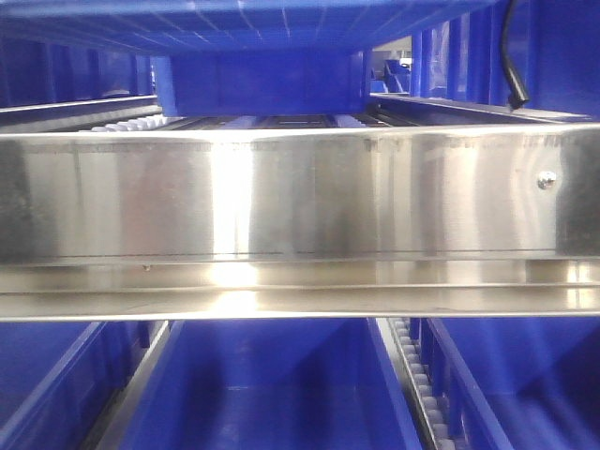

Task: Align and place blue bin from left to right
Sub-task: 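Lift the blue bin up off the upper shelf rollers with both grippers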

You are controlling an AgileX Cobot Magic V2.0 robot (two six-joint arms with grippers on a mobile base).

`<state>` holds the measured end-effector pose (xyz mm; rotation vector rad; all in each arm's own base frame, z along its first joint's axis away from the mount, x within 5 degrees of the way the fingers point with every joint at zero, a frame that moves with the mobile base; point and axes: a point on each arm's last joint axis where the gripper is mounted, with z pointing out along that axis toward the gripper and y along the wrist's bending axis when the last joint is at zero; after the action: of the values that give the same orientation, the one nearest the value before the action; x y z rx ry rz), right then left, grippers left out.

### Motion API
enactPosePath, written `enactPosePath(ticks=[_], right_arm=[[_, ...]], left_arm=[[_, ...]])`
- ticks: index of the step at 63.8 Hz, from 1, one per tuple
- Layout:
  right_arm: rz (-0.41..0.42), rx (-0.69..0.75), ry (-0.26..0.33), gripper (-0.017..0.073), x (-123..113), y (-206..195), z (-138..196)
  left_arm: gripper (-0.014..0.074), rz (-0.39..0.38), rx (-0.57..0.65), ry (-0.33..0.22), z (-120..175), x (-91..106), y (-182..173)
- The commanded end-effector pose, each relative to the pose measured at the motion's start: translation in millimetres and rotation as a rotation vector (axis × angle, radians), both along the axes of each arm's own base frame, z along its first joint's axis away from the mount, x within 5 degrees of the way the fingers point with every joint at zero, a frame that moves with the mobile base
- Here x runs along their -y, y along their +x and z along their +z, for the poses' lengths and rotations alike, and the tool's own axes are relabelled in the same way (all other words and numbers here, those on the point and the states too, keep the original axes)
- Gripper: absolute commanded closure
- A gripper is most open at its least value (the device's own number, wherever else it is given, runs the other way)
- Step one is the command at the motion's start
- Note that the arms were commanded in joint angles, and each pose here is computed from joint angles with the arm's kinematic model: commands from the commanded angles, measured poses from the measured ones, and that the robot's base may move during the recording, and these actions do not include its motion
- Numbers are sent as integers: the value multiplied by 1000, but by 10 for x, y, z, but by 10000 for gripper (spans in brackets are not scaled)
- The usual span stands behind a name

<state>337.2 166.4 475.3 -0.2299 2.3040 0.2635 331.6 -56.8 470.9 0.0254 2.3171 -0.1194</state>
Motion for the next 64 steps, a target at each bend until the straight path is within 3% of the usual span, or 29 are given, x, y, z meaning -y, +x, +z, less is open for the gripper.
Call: enactPosePath(ticks=[1,64], right_arm=[[-16,128,-31,637,129,-61,210],[-16,128,-31,637,131,-65,214]], left_arm=[[608,9,110,29,178,-62,-60],[608,9,112,29,180,-61,-59]])
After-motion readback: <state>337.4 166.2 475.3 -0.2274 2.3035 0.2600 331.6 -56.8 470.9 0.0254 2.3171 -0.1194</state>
